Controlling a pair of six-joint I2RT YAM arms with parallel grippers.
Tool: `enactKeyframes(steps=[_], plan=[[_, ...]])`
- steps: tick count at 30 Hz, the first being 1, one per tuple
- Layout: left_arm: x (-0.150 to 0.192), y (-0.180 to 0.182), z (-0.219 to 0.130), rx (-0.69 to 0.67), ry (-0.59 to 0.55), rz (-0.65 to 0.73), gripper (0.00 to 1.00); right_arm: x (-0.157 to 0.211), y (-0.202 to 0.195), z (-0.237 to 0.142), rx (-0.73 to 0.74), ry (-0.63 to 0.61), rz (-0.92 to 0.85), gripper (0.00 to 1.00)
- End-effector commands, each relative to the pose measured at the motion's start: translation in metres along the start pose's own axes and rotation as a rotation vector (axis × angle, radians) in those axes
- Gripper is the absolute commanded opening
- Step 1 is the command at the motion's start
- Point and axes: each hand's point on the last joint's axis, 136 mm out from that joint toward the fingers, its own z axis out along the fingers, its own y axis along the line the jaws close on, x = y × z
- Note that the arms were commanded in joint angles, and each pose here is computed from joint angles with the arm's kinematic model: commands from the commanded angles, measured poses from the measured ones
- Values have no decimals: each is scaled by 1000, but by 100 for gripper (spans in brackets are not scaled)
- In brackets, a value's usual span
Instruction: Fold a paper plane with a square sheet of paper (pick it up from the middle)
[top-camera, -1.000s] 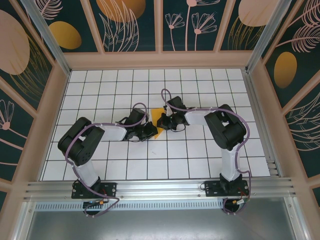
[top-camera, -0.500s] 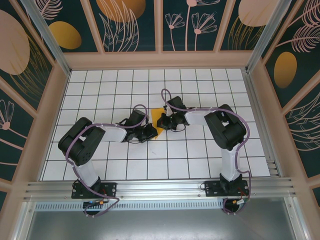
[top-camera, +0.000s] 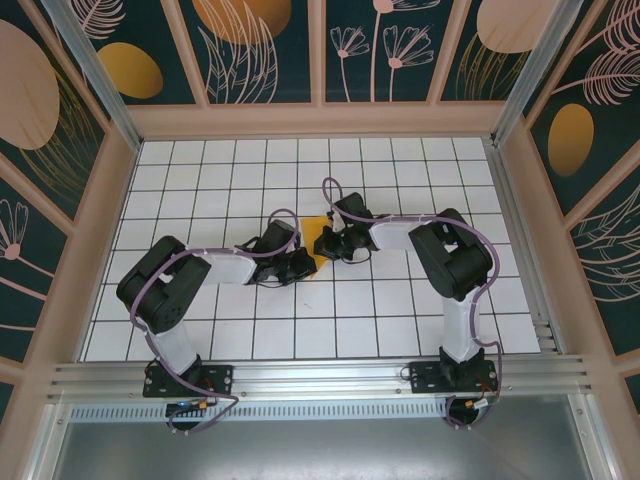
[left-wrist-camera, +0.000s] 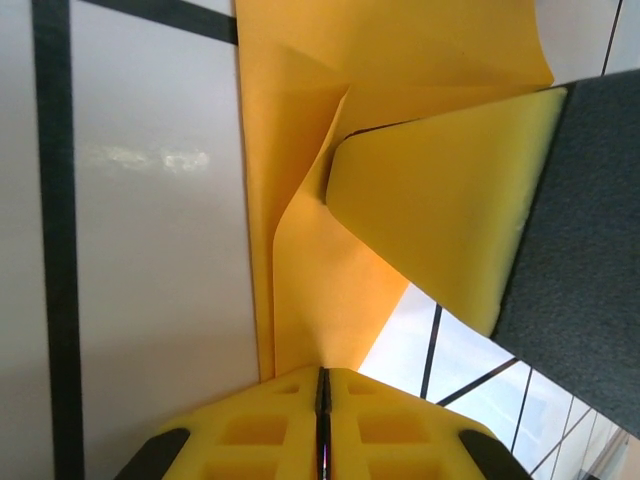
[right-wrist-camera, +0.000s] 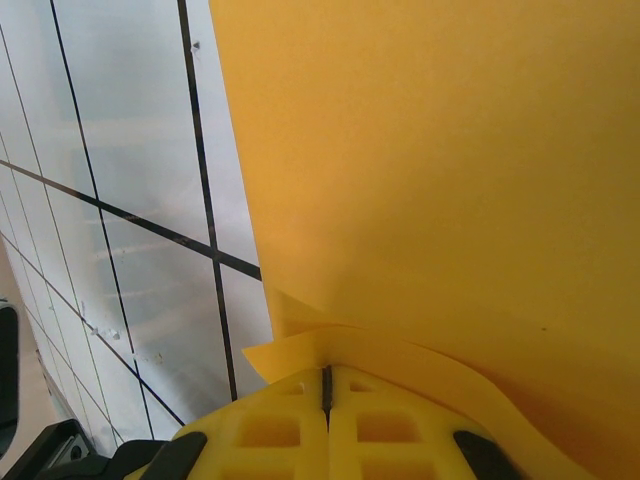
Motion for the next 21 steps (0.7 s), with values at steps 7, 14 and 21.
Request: enactKeyframes(steps=[7,14,21], plan=[[49,33,2,-146,127,18,12,15,-29,16,87,52,39,4],[57,37,-3,-146,135,18,12,16,-30,17,89,51,44,3],[60,39,-6,-156,141,26,12,17,-32,16,94,50,46,3]])
